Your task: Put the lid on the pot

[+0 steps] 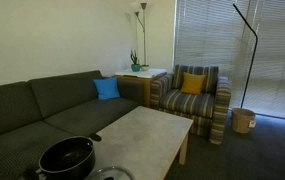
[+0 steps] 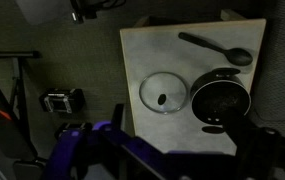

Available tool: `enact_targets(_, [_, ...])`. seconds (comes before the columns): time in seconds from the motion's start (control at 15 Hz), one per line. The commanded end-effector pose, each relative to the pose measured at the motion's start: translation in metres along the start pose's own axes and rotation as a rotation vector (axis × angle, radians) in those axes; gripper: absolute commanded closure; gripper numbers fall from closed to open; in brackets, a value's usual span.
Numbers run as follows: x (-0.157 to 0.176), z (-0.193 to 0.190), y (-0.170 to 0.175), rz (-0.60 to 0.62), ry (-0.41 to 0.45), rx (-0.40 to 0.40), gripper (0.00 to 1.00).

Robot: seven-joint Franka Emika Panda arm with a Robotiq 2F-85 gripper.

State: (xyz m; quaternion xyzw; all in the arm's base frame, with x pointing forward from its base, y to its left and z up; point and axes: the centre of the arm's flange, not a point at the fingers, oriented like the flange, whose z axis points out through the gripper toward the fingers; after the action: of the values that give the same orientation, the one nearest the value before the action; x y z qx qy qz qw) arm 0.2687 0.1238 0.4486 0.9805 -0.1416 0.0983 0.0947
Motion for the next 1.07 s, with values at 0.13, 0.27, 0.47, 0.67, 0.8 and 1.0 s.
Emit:
enact_targets(0.13, [0.000, 0.001, 0.000, 0.000, -0.002, -0.002, 0.00])
enact_targets(0.27, [0.000, 0.001, 0.000, 0.000, -0.002, -0.002, 0.00])
enact_targets(0.47, [0.000, 0.001, 0.000, 0.000, -0.002, -0.002, 0.00])
enact_targets(0.67, [0.009, -0.002, 0.015, -0.039, -0.019, 0.002, 0.00])
enact_targets(0.8, [0.023, -0.004, 0.029, -0.082, -0.042, 0.008, 0.00])
enact_targets(1.0, [0.072, 0.000, 0.072, -0.199, -0.117, 0.063, 0.00])
